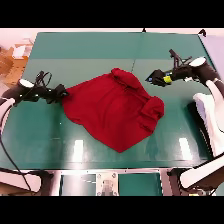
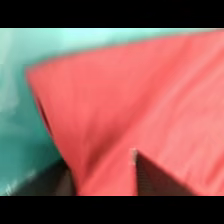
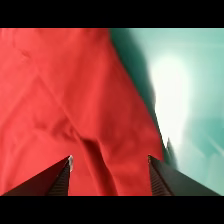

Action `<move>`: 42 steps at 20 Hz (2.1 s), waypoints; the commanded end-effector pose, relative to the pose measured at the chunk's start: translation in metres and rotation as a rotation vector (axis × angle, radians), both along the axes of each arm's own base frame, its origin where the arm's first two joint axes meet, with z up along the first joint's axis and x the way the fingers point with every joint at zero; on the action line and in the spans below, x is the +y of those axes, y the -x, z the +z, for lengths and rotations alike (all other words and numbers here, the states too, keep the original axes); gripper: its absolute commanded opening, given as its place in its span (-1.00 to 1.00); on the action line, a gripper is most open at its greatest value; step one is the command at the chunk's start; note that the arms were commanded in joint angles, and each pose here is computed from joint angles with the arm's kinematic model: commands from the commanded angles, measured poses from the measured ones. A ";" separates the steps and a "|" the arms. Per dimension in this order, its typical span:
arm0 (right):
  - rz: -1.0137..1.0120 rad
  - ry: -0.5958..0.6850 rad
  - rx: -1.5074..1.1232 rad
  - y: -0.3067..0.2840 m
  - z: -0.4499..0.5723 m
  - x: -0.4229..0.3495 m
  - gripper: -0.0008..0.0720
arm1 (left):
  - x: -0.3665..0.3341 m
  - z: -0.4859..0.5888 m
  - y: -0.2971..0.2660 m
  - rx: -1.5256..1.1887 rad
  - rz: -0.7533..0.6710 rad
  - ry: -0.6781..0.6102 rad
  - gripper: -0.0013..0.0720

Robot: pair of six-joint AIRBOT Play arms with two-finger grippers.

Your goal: Fold the shirts.

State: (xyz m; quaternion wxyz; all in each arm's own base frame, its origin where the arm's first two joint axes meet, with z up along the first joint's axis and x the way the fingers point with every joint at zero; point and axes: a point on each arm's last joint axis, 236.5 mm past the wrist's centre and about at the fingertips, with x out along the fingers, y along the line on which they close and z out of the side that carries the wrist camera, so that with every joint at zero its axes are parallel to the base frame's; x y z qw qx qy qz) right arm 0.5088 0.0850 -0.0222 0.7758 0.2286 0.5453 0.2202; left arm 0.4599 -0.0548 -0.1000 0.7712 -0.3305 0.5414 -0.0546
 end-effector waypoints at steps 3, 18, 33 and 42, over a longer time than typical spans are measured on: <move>0.101 -0.024 0.050 -0.026 -0.031 0.048 0.67 | 0.002 0.018 -0.028 -0.100 -0.061 -0.026 -0.91; 0.088 -0.031 -0.236 -0.051 0.127 0.044 -0.93 | -0.006 0.217 -0.064 -0.455 -0.272 -0.143 -0.91; -0.022 0.331 -1.001 0.197 0.471 -0.004 -0.93 | -0.006 0.637 0.167 -1.326 -0.181 -0.624 -0.91; -0.048 0.304 -0.804 0.168 0.384 -0.013 -0.93 | 0.016 0.518 0.080 -1.007 -0.217 -0.578 -0.91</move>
